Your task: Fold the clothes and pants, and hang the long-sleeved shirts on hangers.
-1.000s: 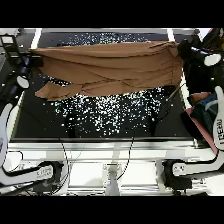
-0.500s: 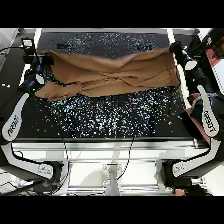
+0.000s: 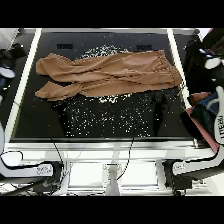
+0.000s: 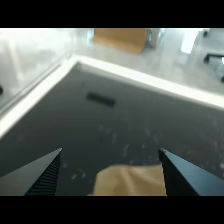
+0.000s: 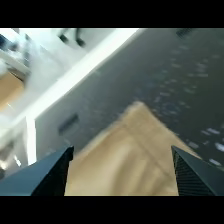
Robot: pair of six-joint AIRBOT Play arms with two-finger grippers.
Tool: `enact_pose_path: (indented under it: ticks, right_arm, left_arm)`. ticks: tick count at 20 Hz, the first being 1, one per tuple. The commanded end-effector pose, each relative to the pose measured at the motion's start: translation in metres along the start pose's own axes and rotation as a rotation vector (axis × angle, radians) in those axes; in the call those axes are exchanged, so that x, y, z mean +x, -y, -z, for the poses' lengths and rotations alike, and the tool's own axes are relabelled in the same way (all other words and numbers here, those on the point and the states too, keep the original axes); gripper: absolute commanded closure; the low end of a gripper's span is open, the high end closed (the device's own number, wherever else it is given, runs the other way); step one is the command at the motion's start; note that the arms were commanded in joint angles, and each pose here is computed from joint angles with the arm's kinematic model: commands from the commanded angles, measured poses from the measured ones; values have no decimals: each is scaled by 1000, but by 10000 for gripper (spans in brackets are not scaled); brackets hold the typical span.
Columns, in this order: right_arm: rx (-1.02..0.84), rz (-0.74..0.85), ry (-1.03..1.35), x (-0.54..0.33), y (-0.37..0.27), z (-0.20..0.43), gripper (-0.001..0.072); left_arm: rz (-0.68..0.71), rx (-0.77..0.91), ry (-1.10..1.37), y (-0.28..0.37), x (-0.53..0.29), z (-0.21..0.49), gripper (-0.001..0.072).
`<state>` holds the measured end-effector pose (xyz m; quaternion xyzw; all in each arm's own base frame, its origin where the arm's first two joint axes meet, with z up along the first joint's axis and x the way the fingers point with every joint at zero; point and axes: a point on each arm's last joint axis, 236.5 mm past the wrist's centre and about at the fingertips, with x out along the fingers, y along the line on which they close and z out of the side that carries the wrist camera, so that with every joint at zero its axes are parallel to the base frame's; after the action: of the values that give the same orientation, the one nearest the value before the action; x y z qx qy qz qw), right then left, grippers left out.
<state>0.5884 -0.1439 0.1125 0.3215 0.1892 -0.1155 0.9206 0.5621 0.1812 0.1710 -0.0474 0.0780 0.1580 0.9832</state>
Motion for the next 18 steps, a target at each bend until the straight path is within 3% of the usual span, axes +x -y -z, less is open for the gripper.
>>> enact_pose_path:
  ticks: [1,3,6,10,18]
  right_arm:
    - [58,109,-265,-41,67,25,55]
    - [115,183,-475,-70,111,59,199]
    - [181,242,-660,-98,148,93,200]
    - [121,195,-767,-86,155,134,195]
    - [89,150,-624,11,138,171,190]
  left_arm:
    - [16,-36,-90,-30,-38,-18,29]
    - [4,-39,-88,-43,-55,-33,29]
    - [11,-40,-103,-45,-66,-37,29]
    - [51,-38,-155,-31,-67,-24,29]
    - [89,-36,-179,-14,-67,-18,29]
